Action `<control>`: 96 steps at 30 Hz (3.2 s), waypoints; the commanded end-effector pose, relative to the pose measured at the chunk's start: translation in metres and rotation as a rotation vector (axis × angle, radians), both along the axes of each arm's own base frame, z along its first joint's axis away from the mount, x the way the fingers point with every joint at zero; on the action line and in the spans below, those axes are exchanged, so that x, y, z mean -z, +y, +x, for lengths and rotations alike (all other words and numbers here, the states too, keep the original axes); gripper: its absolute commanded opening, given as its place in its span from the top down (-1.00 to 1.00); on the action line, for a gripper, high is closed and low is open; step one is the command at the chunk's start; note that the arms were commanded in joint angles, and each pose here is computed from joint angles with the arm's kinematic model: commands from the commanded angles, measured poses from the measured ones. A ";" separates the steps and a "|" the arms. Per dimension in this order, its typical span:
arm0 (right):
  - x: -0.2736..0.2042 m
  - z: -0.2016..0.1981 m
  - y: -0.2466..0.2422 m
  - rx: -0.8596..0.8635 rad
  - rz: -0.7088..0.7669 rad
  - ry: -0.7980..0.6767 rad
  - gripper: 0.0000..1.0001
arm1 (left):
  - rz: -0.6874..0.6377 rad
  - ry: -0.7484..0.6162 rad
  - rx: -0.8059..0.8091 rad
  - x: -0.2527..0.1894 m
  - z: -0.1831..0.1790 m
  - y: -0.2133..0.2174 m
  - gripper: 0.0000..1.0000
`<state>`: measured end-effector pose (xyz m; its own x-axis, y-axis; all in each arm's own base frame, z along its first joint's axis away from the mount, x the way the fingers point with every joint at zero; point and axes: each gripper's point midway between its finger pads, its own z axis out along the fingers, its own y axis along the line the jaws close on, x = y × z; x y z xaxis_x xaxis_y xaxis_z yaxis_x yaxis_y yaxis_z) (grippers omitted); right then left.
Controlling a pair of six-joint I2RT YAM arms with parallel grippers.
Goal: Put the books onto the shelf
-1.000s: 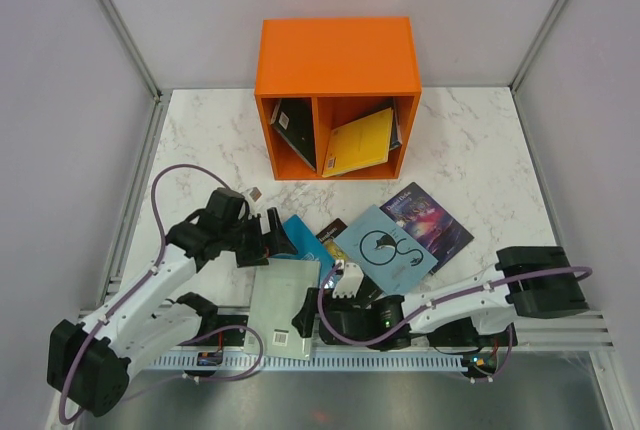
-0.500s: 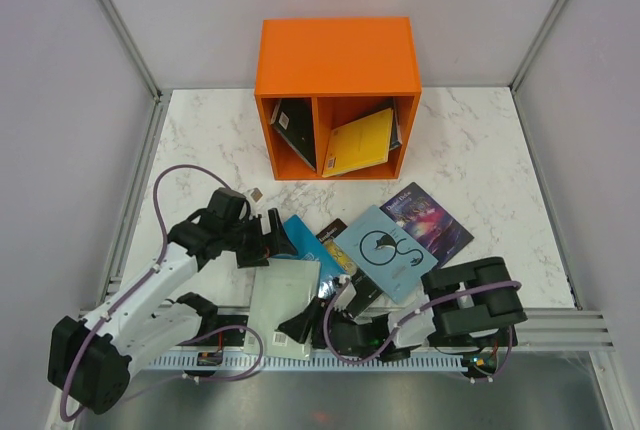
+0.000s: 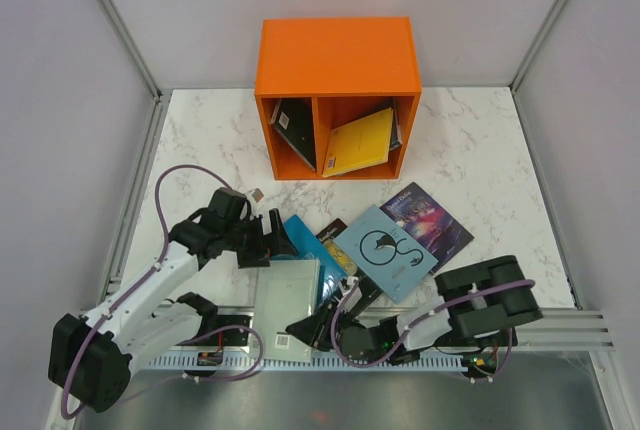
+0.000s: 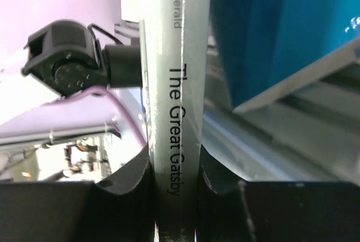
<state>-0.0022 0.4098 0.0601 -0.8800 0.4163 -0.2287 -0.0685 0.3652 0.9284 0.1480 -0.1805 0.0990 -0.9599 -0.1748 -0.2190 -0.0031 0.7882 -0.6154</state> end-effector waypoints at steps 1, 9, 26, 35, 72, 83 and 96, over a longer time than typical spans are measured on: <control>-0.036 -0.003 -0.010 -0.005 -0.071 -0.076 1.00 | -0.035 -0.090 0.049 -0.022 0.007 -0.006 -1.00; -0.110 0.058 -0.080 0.260 -0.192 -0.222 1.00 | 0.020 -0.210 0.047 -0.051 0.031 -0.001 -1.00; -0.241 0.221 -0.191 0.997 -0.446 -0.446 1.00 | 0.068 -0.206 0.053 -0.037 0.030 0.006 -0.99; -0.240 0.299 -0.195 1.039 -0.468 -0.415 1.00 | 0.073 -0.198 0.056 -0.033 0.031 0.005 -0.99; -0.202 0.408 -0.238 1.307 -0.514 -0.453 1.00 | 0.067 -0.198 0.065 -0.029 0.030 0.002 -0.99; -0.096 0.449 -0.246 1.471 -0.564 -0.455 1.00 | 0.046 -0.237 0.069 -0.036 0.029 0.000 -1.00; -0.027 0.469 -0.235 1.466 -0.688 -0.403 0.42 | 0.034 -0.270 0.077 -0.042 0.027 -0.002 -1.00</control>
<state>0.4678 0.2421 0.1290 0.2464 0.6968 -0.6737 0.2209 0.6364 0.7390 0.1696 -0.1826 0.1390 -0.8990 -0.1045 -0.4253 0.1789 0.7988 -0.5743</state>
